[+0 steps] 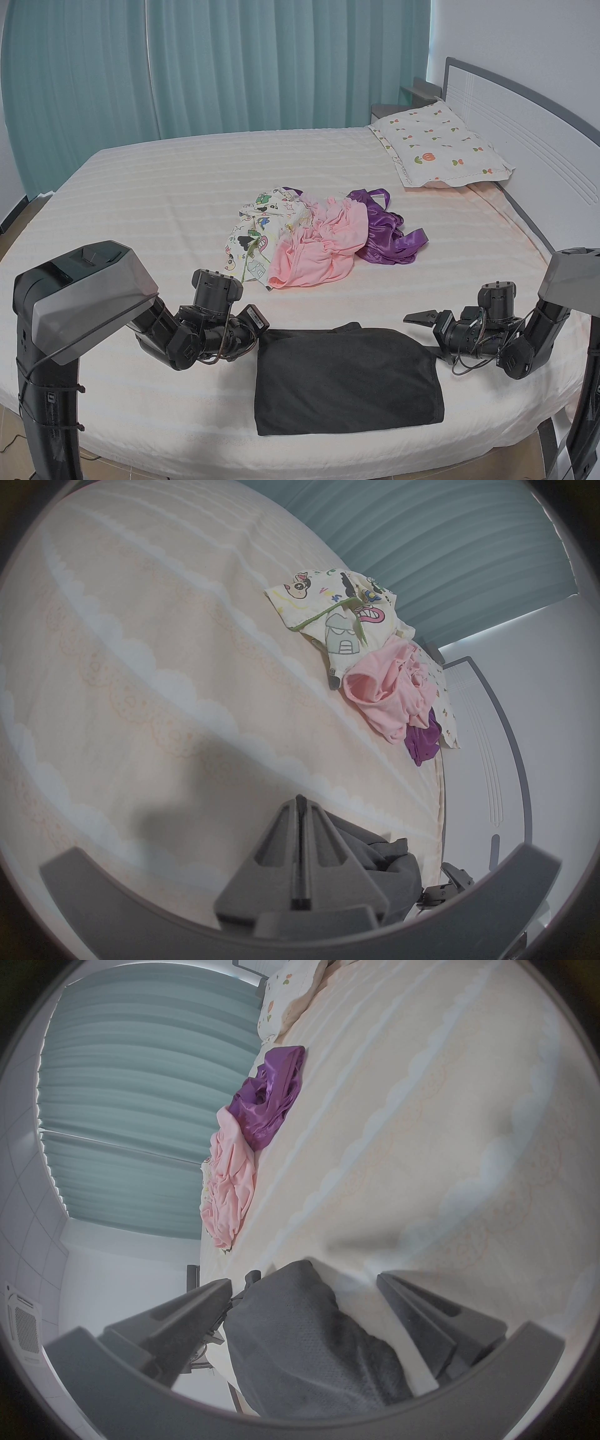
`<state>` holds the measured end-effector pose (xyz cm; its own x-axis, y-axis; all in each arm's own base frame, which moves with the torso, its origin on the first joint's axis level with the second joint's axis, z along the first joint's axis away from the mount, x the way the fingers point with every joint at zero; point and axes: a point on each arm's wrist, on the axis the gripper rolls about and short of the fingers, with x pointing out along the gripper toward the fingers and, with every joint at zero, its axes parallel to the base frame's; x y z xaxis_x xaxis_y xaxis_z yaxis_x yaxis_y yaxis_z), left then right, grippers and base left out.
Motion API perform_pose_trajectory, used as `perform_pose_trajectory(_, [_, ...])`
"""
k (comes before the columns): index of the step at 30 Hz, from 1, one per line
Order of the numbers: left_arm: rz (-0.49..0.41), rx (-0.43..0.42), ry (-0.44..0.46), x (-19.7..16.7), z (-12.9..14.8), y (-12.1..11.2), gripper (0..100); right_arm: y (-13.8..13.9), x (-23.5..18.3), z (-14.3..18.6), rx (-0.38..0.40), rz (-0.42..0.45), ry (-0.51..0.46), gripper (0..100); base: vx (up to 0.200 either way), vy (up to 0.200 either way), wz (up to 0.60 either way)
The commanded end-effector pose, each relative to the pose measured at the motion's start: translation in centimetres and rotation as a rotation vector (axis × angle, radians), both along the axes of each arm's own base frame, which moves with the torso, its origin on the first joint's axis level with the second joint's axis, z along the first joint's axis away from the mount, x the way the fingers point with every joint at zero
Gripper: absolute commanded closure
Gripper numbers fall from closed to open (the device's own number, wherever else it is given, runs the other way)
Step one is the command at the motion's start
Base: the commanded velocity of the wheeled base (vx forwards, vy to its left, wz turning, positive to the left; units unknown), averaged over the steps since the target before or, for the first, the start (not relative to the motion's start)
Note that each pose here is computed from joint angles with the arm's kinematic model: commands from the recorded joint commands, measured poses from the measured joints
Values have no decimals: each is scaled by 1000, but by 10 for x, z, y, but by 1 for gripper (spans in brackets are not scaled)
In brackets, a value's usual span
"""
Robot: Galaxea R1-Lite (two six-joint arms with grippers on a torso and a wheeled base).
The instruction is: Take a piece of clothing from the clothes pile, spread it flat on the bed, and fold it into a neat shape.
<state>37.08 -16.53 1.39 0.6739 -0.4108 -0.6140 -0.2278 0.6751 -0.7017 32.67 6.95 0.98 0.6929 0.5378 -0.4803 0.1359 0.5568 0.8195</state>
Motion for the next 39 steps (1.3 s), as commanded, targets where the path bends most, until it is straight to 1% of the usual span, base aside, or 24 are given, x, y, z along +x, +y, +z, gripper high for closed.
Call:
perform_pose_trajectory(1, [-1, 4, 9, -1, -3, 0, 100, 5, -4, 2, 3, 20, 2, 100, 0, 0, 0])
perform_pose_trajectory(16, [-1, 3, 7, -2, -2, 0, 100, 4, -3, 5, 6, 15, -14, 100, 0, 0, 0])
perform_pose_trajectory(22, [7, 6, 9, -3, -2, 4, 100, -2, -2, 9, 14, -5, -59, 100, 0, 0, 0])
perform_pose_trajectory(30, [16, 6, 8, -1, -2, 8, 100, -3, 4, 7, 18, -16, -128, 100, 0, 0, 0])
perform_pose_trajectory(35, [17, 5, 10, 0, -4, 7, 100, -1, 6, -2, 15, -15, -129, 100, 0, 0, 0])
perform_pose_trajectory(39, [18, 6, 8, 0, -4, 7, 100, -1, 6, -3, 13, -14, -128, 100, 0, 0, 0])
